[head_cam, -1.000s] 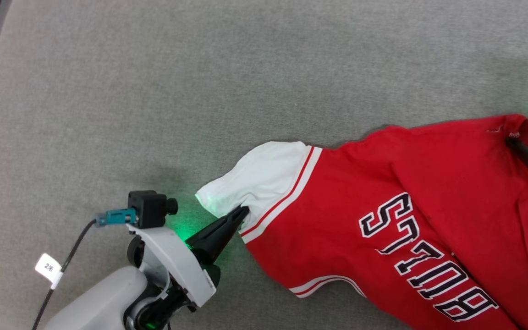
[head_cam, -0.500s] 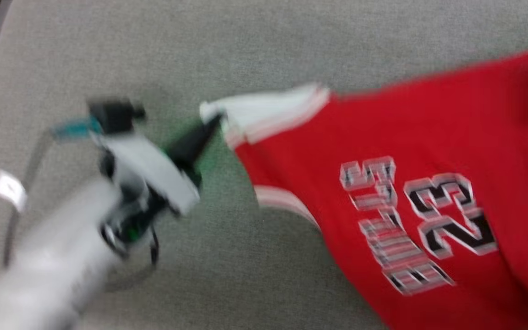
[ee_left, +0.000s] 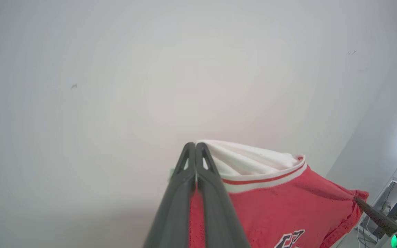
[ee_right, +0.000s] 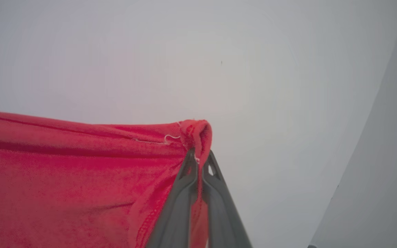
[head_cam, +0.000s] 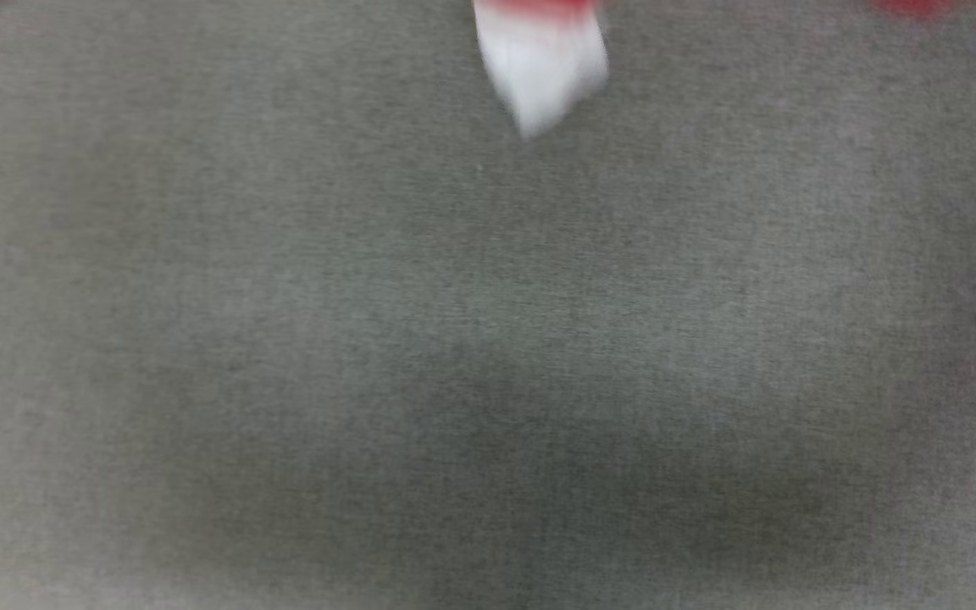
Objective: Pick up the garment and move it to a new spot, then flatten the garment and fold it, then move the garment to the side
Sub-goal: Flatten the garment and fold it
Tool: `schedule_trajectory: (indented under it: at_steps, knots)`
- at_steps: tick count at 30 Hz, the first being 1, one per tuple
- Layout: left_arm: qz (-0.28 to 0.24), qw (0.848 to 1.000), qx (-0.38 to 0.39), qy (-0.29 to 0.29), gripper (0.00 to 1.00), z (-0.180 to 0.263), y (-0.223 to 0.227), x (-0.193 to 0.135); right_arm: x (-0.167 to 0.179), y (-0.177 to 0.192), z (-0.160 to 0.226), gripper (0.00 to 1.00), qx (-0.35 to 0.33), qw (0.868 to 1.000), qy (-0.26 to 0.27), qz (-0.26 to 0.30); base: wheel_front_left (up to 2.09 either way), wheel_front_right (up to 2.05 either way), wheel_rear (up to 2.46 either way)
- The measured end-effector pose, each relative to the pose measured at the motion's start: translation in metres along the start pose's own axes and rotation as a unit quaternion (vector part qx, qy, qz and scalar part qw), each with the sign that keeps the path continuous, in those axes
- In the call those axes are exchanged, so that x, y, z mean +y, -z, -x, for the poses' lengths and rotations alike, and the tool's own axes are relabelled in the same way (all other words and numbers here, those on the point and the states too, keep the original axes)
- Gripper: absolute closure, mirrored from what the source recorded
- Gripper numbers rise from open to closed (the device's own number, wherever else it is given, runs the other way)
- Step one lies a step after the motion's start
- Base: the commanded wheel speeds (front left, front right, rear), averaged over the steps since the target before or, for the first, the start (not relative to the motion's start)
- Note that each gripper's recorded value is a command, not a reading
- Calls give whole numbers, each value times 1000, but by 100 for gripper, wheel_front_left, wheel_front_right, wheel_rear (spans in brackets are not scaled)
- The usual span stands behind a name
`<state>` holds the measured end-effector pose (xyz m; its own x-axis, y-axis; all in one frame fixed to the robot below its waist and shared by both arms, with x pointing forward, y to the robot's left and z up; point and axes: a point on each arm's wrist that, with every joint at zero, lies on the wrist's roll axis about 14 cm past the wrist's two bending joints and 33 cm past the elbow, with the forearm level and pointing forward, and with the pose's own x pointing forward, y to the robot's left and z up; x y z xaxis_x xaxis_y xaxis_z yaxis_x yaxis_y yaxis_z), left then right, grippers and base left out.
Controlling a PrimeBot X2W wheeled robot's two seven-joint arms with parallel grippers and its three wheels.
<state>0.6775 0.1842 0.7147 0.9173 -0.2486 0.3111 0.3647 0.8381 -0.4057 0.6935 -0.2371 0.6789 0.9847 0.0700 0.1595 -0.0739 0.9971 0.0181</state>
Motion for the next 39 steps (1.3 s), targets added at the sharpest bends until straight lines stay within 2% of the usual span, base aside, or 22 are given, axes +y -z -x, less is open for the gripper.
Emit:
schedule_trajectory:
  at_steps: [2,4,9,11,15,19,23,29,35,39]
  knots:
    - [0,999,-38,14,100,-15,-19,-13,-8,-15,-6,100,-26,1000,16,4,0,0,0]
    - [10,998,-51,23,100,-23,-20,-21,-11,-13,-9,100,-26,999,25,7,0,0,0]
    - [35,999,-15,29,100,-10,23,-20,-10,25,-3,100,18,999,27,8,0,0,0]
    - [72,997,7,22,100,8,49,-14,-5,54,7,100,54,998,18,1,0,0,0]
    - [101,992,73,6,100,64,110,-2,4,118,45,100,140,990,-6,-9,0,0,0]
    - [131,981,140,-16,100,131,167,3,2,172,100,100,237,971,-25,-25,0,0,0]
    - [159,970,183,-21,100,184,194,-8,-2,203,159,100,308,950,-42,-39,0,0,0]
    - [165,962,215,-25,100,242,203,-18,-3,210,224,100,357,931,-55,-54,0,0,0]
    - [158,961,225,-30,100,288,192,-25,5,197,278,100,388,917,-64,-65,0,0,0]
    - [165,958,233,-36,100,320,186,-35,4,189,313,100,406,909,-49,-78,0,0,0]
